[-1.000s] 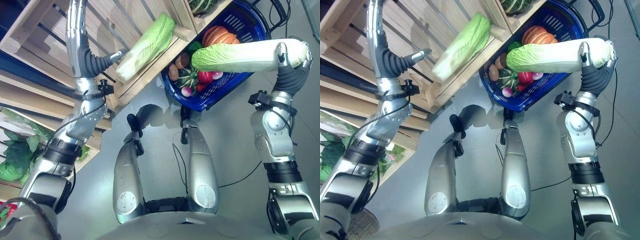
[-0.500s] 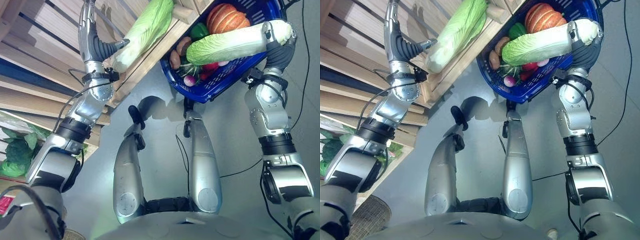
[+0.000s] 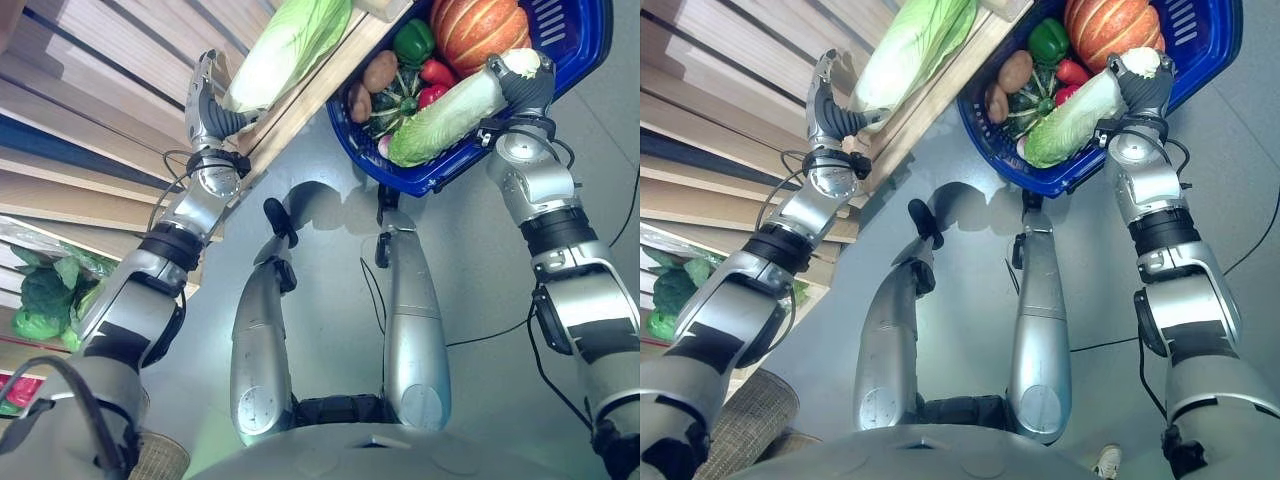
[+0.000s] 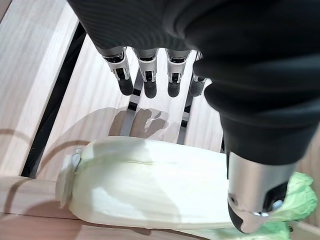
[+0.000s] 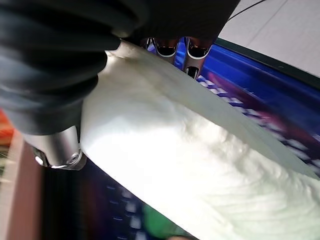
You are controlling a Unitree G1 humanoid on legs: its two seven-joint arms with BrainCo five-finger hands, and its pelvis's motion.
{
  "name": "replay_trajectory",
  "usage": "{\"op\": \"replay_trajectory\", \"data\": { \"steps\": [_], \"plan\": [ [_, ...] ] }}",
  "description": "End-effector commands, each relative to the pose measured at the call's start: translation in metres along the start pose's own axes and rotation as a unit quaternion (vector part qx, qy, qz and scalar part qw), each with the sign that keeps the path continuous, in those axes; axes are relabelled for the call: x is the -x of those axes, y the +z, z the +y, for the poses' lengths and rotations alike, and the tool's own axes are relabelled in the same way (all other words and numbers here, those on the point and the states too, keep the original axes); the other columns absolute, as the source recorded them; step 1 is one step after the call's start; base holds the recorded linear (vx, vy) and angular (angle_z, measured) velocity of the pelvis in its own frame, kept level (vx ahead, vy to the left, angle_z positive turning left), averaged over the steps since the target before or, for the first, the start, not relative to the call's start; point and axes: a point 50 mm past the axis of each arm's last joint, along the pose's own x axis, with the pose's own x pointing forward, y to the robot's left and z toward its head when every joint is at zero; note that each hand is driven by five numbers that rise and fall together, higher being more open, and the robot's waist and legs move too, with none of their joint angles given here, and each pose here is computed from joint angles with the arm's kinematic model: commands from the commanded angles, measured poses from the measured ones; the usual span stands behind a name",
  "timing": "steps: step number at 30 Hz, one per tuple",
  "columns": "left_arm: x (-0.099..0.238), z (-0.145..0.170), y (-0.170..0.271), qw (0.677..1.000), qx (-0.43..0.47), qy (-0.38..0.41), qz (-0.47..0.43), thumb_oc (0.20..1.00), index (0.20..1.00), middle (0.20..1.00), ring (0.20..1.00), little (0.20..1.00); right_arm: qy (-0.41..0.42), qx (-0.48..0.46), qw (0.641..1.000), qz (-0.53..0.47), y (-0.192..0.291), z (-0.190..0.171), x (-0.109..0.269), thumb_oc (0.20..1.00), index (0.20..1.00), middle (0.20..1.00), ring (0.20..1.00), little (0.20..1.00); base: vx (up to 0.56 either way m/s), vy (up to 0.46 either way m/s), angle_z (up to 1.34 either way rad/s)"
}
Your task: Pick up fruits and vegetables into the basket
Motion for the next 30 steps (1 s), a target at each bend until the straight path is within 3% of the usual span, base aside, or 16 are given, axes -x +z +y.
{"op": "replay_trajectory", "data": {
  "steps": [1, 7, 8, 9, 17, 25, 30],
  "plan": [
    [-0.002, -0.003, 0.002, 1.0, 0.028, -0.001, 0.011, 1.0, 1.0, 1.0, 1.0, 1.0, -0.008, 0.033, 0.999, -0.026, 0.018, -0.017, -0.011, 0.2, 0.2, 0.2, 0.2, 0.2, -0.01, 0.0, 0.03],
    [-0.014, 0.003, 0.009, 1.0, 0.014, 0.006, 0.023, 1.0, 1.0, 1.0, 1.0, 1.0, 0.017, 0.051, 0.998, 0.026, 0.011, -0.014, -0.019, 0.206, 0.206, 0.206, 0.206, 0.206, 0.0, 0.0, 0.05],
    [-0.016, 0.004, 0.01, 1.0, 0.011, 0.009, 0.023, 1.0, 1.0, 1.0, 1.0, 1.0, 0.012, 0.057, 0.998, 0.03, 0.01, -0.016, -0.02, 0.708, 0.708, 0.708, 0.708, 0.708, 0.0, -0.012, 0.03],
    [-0.019, 0.006, 0.012, 1.0, 0.003, 0.01, 0.024, 1.0, 1.0, 1.0, 1.0, 1.0, 0.004, 0.066, 0.997, 0.035, 0.007, -0.018, -0.021, 1.0, 1.0, 1.0, 1.0, 1.0, 0.0, 0.0, 0.0],
    [-0.036, 0.02, 0.024, 0.999, -0.015, 0.029, 0.033, 1.0, 1.0, 1.0, 1.0, 1.0, -0.089, 0.119, 0.988, 0.031, 0.006, -0.034, -0.024, 1.0, 1.0, 1.0, 1.0, 1.0, 0.0, -0.009, 0.01],
    [-0.035, 0.017, 0.011, 0.996, -0.039, 0.015, 0.079, 1.0, 1.0, 1.0, 1.0, 1.0, -0.219, 0.227, 0.944, -0.094, 0.033, -0.045, -0.014, 1.0, 1.0, 1.0, 1.0, 1.0, 0.0, 0.075, -0.07],
    [-0.029, 0.017, -0.006, 0.992, -0.037, 0.016, 0.123, 1.0, 1.0, 1.0, 1.0, 1.0, -0.208, 0.212, 0.938, -0.178, 0.037, -0.045, 0.005, 1.0, 1.0, 1.0, 1.0, 1.0, 0.02, 0.131, -0.07]
  ]
}}
